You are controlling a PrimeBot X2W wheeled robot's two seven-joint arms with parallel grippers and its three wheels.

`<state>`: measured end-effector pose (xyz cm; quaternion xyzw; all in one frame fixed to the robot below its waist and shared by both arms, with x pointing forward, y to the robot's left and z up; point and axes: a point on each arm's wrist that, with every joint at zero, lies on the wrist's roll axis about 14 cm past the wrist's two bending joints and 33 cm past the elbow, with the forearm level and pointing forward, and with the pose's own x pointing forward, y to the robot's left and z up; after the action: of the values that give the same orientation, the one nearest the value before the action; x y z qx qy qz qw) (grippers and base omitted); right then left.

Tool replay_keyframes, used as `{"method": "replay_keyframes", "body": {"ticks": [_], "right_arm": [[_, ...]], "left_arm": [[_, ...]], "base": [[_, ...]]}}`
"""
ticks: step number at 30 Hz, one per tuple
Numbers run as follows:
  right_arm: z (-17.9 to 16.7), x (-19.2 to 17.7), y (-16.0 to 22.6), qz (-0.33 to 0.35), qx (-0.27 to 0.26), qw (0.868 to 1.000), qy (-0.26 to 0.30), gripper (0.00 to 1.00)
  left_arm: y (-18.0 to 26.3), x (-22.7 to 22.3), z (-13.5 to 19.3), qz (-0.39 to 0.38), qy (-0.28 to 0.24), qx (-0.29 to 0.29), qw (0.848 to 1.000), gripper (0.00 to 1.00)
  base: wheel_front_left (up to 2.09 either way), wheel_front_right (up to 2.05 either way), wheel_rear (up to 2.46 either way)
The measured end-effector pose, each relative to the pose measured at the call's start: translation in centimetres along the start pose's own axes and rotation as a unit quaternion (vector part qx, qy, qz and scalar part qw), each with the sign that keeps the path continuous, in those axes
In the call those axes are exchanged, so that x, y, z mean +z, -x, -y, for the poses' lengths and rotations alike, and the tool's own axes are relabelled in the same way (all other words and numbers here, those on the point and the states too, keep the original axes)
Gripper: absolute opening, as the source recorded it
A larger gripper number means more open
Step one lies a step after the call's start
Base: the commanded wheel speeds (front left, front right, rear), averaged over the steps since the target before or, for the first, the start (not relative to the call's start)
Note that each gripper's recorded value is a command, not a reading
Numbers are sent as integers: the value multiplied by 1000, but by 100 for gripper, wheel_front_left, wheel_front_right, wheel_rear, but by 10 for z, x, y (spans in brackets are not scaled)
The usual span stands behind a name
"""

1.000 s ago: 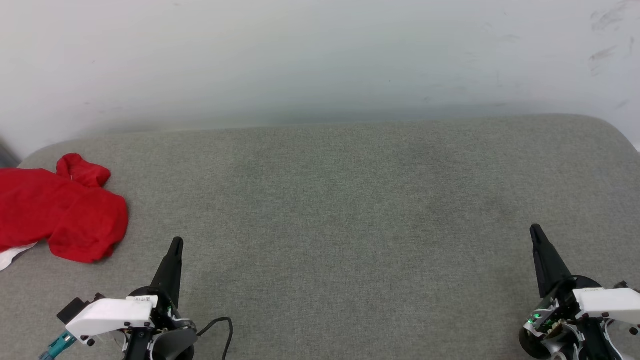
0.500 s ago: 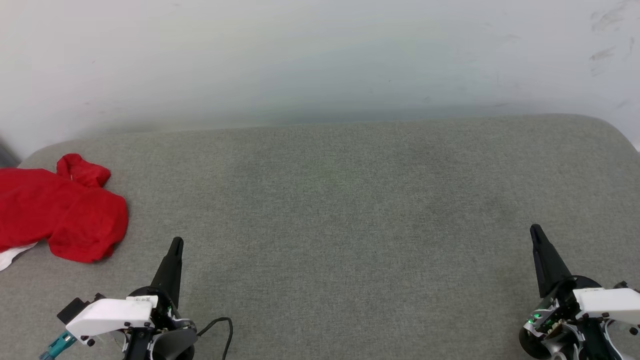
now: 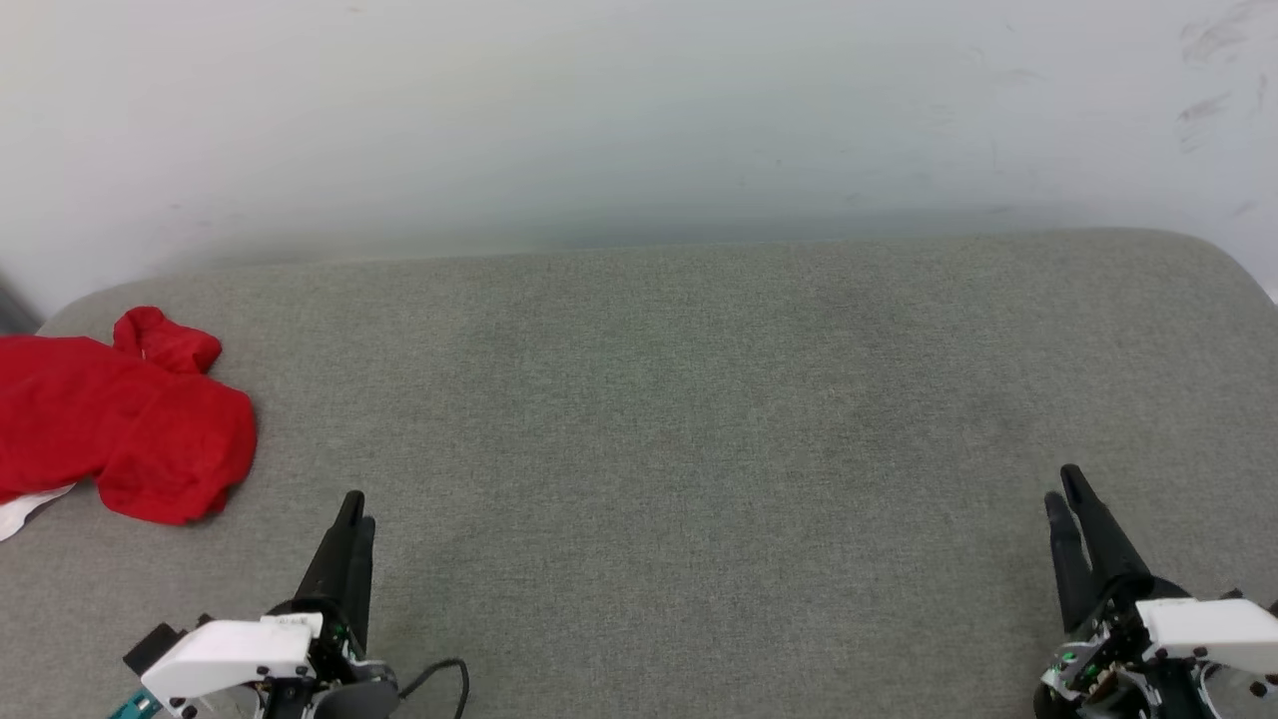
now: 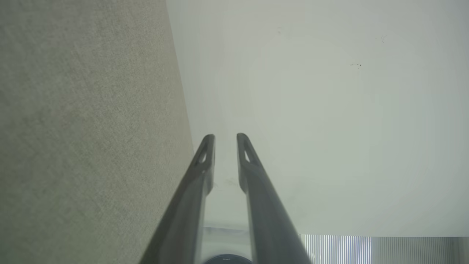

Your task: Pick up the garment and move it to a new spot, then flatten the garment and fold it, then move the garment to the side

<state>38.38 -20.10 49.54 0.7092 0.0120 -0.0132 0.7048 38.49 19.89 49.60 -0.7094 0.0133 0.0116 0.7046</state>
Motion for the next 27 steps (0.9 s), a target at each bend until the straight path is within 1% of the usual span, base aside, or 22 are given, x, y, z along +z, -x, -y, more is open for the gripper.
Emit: {"method": "replay_keyframes", "body": {"ticks": [4,12,16,20,27], "right_arm": [[21,1,10,3,-31,1000,-2,100],[19,-4,9,7,-29,1000,5,100],[18,-5,8,10,-27,999,14,100],[16,-3,8,15,-25,999,40,100],[12,4,7,29,-21,993,114,100]], "left_arm": [[11,0,-22,3,3,33,999,100],[13,6,-21,22,-15,30,999,100],[13,14,-21,37,-36,32,998,100],[14,18,-21,46,-55,33,997,100],[16,39,-16,81,-93,30,992,100]], "base": [[0,0,0],[0,0,0],[0,0,0],[0,0,0],[0,0,0]]}}
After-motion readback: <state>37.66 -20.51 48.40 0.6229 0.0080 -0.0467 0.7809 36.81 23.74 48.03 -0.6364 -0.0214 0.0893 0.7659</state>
